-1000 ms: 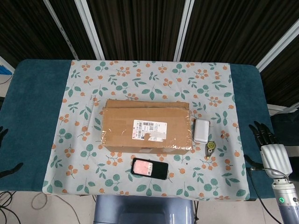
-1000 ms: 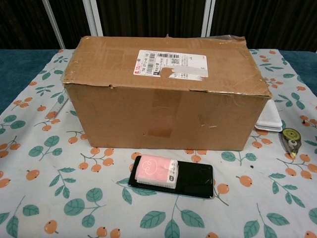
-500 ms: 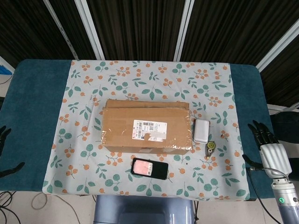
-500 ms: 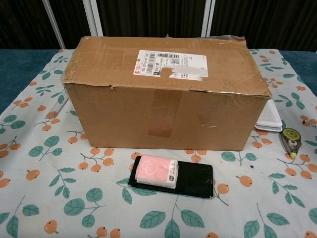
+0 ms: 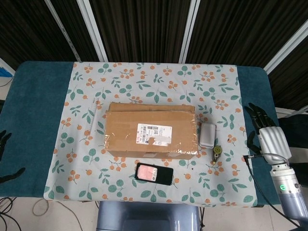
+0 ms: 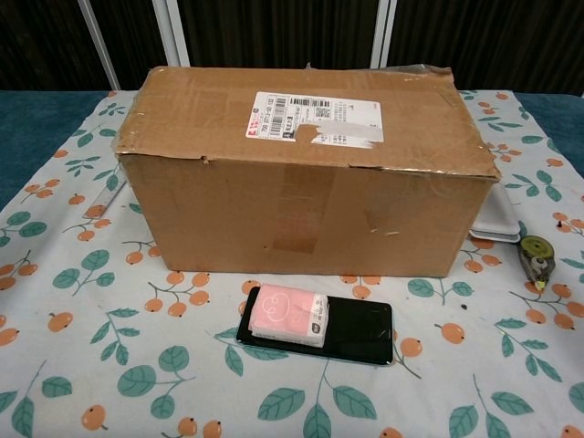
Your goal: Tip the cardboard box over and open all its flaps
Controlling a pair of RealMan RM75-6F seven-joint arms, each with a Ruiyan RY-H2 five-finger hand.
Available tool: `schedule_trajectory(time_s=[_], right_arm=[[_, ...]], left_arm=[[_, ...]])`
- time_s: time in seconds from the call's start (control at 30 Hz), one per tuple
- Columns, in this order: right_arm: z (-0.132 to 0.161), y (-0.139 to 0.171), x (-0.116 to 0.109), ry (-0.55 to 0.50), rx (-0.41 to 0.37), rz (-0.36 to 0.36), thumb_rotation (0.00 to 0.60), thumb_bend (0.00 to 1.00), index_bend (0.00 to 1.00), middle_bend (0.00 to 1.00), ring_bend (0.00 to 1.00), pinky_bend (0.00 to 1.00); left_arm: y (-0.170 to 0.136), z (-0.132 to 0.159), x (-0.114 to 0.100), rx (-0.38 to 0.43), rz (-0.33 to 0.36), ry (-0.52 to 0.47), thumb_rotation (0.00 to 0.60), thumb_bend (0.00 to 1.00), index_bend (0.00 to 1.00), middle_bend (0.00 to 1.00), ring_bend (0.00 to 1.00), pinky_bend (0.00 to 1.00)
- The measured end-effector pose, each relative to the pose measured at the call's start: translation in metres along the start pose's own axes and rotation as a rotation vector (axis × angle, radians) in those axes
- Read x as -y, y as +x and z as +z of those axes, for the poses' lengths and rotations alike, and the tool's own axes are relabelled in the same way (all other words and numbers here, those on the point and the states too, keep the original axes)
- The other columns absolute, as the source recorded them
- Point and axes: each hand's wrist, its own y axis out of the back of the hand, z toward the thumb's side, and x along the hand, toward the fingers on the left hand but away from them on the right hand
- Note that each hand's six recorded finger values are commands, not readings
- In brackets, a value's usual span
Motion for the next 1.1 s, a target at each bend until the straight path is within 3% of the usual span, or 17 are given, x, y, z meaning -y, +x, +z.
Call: schedule_trajectory(time_s=[0.17,0.33,0.57,0.8,1.1], right_arm=[[0.020,-0.040,-0.002,-0.033,-0.012,0.038,0.600,1.00,0.09,0.12,0.12,0.25],[0.044,-0.078,0.004,-0.044,-0.033,0.101,0.600,1.00,0.22,0.24,0.24,0.30],[0.071,-0.123,0.025,-0.029,-0.071,0.147,0.600,1.00,0.27,0.27,0.27,0.33],[0.092,-0.150,0.058,-0.018,-0.089,0.192,0.600,1.00,0.30,0.29,0.30,0.34],[0.104,-0.153,0.087,0.004,-0.088,0.237,0.600,1.00,0.37,0.37,0.38,0.38]], left_arm=[[0.000,-0.001,0.001,-0.006,-0.002,0.008,0.600,0.05,0.00,0.00,0.00,0.00],[0.002,-0.002,0.002,-0.022,-0.008,0.006,0.600,0.05,0.00,0.00,0.00,0.00],[0.004,-0.003,0.006,-0.030,-0.026,0.018,0.600,0.05,0.00,0.00,0.00,0.00],[0.006,-0.004,0.006,-0.046,-0.035,0.002,0.600,0.05,0.00,0.00,0.00,0.00],[0.007,-0.004,0.006,-0.047,-0.038,-0.008,0.600,0.05,0.00,0.00,0.00,0.00]])
